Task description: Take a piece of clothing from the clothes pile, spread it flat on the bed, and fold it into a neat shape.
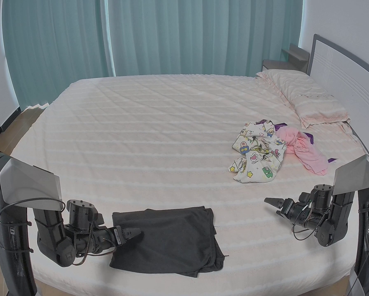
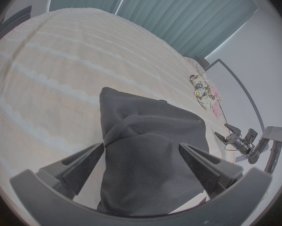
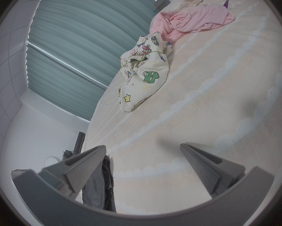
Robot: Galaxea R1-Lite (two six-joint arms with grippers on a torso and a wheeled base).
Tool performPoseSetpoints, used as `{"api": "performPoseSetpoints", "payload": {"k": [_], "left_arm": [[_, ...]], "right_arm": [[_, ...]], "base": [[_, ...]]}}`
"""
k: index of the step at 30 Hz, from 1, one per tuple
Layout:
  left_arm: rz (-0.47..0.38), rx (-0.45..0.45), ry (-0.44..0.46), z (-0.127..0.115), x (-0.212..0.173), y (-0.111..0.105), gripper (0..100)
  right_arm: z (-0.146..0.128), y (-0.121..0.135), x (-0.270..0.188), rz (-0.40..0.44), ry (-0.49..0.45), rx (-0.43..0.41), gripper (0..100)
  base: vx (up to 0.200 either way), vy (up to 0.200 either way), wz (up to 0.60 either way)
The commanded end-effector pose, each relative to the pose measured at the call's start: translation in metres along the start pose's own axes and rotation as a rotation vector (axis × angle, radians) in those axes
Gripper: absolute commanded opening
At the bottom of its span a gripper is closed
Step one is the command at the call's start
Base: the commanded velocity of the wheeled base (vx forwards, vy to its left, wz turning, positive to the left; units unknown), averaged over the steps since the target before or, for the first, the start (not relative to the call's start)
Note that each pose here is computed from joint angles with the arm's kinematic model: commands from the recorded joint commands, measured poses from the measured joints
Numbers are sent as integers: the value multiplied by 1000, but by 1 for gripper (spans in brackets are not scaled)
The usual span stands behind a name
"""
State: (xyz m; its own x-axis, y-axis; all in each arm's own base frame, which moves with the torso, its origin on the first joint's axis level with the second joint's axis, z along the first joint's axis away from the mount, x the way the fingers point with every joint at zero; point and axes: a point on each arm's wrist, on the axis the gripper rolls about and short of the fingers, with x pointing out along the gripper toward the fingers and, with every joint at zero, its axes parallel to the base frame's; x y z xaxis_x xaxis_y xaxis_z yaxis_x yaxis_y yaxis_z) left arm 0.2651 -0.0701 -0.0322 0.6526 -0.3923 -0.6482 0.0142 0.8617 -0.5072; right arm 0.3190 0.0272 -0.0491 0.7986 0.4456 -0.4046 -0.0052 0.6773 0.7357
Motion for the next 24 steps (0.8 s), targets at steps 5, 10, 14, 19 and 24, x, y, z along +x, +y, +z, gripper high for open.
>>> {"api": "performPoseSetpoints", "payload": {"k": [5,10,14,19,24], "left_arm": [[8,-1,28,-7,4,3,0],[24,-7,45,-12,-1,5,0],[29,-24,18,-7,-10,5,0],[27,-43,7,-5,-12,4,0],[30,-62,2,-4,-14,5,0]], "right_arm": [[1,1,0,8,-8,-5,100],[1,0,0,5,-9,-3,100],[1,0,-1,5,-9,-3,100],[2,-1,-1,1,-14,-1,100],[2,-1,-2,3,-14,-2,100]], "base": [[0,0,0],[0,0,0],[0,0,0],[0,0,0],[0,0,0]]}}
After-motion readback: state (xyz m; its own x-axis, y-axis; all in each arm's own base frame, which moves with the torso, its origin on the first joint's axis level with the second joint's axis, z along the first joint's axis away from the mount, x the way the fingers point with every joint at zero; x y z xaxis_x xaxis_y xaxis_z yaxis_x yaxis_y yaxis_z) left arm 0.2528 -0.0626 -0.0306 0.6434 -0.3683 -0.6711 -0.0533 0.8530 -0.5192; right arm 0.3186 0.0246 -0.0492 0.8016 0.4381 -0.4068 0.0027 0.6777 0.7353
